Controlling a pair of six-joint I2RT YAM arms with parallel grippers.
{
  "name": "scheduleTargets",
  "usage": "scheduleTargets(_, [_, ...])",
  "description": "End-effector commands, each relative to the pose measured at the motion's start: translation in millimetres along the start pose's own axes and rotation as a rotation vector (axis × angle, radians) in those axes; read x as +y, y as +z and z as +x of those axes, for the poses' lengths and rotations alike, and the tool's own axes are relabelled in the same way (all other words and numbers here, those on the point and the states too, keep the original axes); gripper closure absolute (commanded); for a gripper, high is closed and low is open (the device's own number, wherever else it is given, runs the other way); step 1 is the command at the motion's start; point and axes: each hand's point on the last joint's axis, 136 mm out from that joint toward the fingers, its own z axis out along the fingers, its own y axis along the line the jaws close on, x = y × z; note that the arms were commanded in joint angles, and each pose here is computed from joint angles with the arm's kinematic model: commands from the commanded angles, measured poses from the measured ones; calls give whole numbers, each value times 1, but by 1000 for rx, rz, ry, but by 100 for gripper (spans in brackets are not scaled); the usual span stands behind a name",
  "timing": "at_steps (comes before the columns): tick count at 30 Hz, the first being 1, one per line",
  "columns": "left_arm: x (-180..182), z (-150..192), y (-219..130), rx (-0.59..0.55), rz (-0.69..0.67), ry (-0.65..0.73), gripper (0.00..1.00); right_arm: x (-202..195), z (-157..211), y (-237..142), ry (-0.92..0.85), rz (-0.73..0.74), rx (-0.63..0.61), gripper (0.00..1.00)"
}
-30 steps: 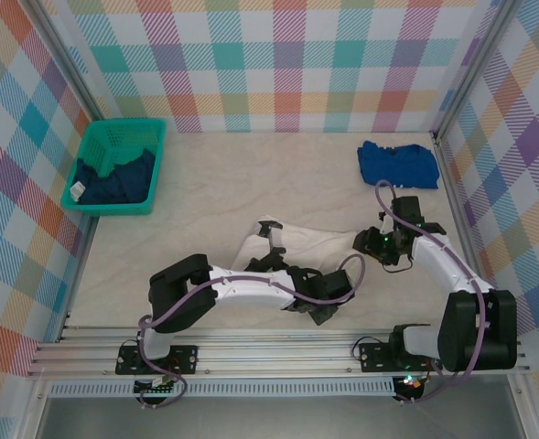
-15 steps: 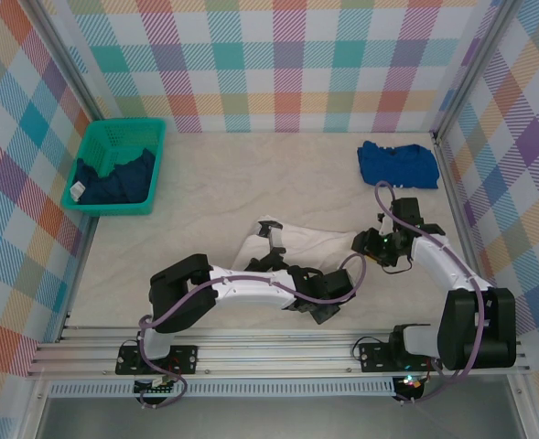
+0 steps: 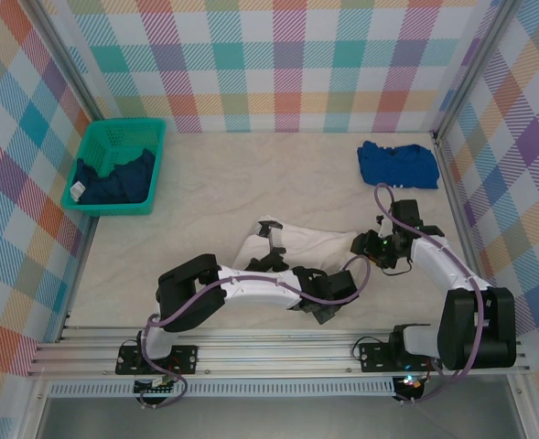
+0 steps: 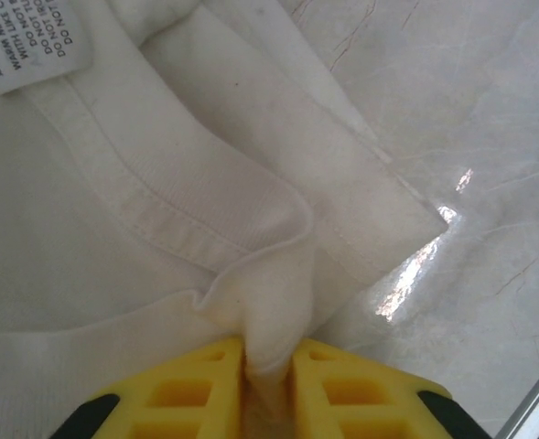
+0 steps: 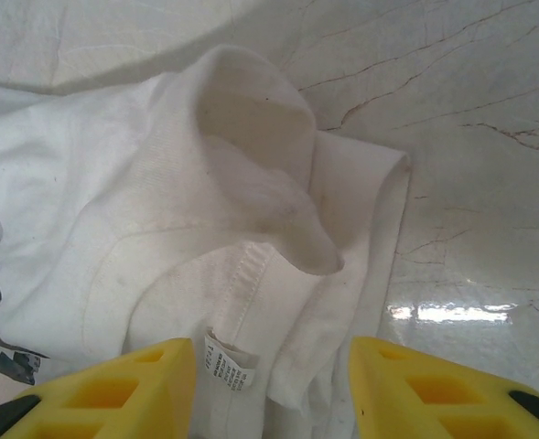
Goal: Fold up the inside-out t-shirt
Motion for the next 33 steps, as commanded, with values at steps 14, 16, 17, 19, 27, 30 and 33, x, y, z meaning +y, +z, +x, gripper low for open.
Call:
scheduleTargets(14, [-12, -47, -53, -134, 71, -8, 96, -1, 3, 2, -7, -17, 8, 52])
scheduleTargets(16, [-12, -53, -55, -149, 76, -16, 96, -2, 3, 3, -7, -13, 9, 52])
scheduleTargets(17, [-12, -57, -55, -158, 76, -27, 96, -2, 2, 3, -5, -10, 10, 52])
scheduleTargets(19, [-11, -66, -53, -175, 78, -46, 96, -3, 1, 2, -4, -3, 7, 52])
scheduleTargets(27, [-30, -78, -22, -188, 140, -88, 87, -16, -12, -12, 58, 41, -41, 52])
scheduleTargets(30, [-28, -74, -20, -179, 127, -77, 67, -22, -13, -18, 81, 61, -70, 52])
scheduleTargets(33, [-23, -77, -35, -200, 128, -61, 53, -26, -14, -25, 77, 89, -100, 52])
